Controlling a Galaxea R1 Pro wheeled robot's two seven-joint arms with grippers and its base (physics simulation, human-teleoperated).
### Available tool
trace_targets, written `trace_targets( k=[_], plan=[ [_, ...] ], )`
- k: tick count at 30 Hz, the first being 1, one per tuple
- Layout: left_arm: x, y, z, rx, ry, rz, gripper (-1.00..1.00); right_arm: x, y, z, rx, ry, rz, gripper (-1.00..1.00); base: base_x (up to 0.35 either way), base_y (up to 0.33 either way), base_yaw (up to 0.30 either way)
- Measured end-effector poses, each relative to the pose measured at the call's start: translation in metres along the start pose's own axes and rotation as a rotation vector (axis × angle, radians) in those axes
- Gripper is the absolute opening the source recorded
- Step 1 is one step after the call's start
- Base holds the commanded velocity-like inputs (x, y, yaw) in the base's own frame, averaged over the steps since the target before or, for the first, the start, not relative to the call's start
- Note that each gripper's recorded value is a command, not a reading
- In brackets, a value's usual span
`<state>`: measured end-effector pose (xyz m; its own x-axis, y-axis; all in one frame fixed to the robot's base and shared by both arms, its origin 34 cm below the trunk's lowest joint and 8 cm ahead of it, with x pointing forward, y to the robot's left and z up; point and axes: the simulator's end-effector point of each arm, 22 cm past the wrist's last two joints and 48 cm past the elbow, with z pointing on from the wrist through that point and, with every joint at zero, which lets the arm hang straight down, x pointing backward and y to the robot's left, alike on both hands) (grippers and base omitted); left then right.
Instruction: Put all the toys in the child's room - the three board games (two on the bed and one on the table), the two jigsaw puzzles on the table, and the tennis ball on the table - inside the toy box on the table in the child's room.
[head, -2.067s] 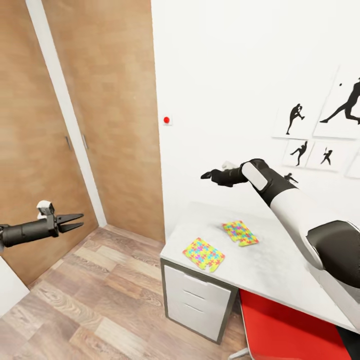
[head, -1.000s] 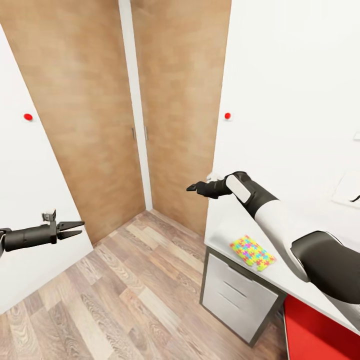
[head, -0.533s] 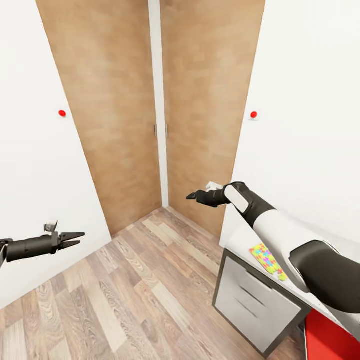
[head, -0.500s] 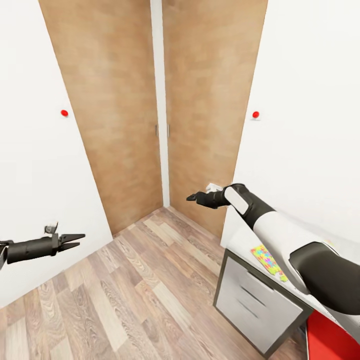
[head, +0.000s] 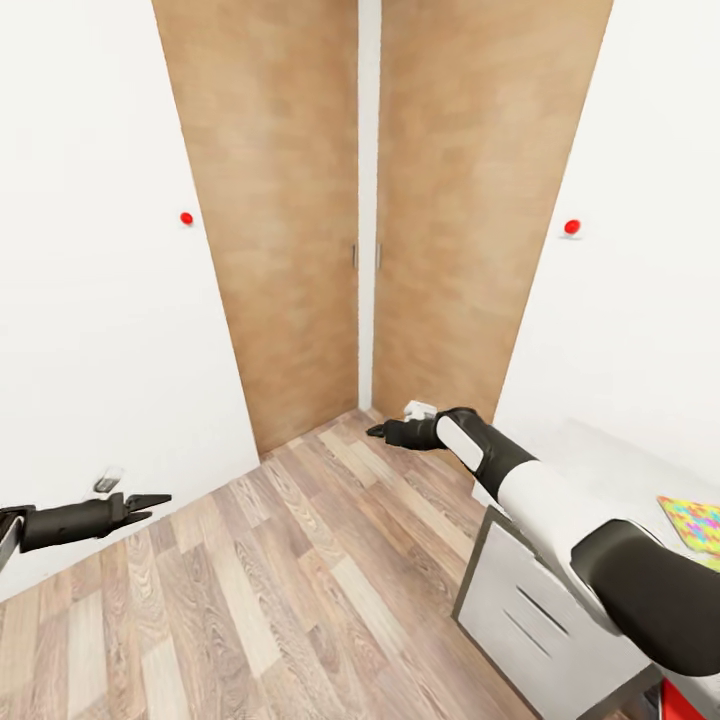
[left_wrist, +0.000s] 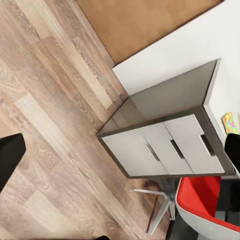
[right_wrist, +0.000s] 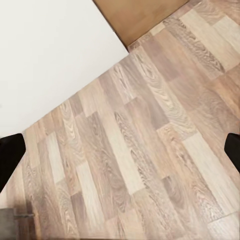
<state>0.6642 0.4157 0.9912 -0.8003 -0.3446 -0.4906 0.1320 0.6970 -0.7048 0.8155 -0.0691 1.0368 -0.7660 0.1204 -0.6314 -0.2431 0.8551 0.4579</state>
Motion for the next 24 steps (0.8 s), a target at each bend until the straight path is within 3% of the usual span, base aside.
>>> trace_targets(
  k=[5, 10, 14, 24],
  plan=[
    [0.011, 0.021, 0.007, -0.063, 0.008, -0.003, 1.0, 0.032, 0.019, 0.02, -0.015, 0.016, -0.048, 1.0, 0.0, 0.0, 0.246],
    [0.021, 0.043, 0.013, -0.136, 0.006, 0.012, 1.0, 0.058, 0.022, 0.034, -0.017, 0.006, -0.077, 1.0, 0.0, 0.0, 0.233],
    [0.032, 0.065, 0.022, -0.218, 0.009, 0.013, 1.0, 0.077, 0.018, 0.043, -0.018, -0.025, -0.074, 1.0, 0.0, 0.0, 0.213],
    [0.042, 0.1, 0.038, -0.388, 0.006, 0.04, 1.0, 0.113, 0.005, 0.054, -0.011, -0.031, -0.05, 1.0, 0.0, 0.0, 0.208]
  ],
)
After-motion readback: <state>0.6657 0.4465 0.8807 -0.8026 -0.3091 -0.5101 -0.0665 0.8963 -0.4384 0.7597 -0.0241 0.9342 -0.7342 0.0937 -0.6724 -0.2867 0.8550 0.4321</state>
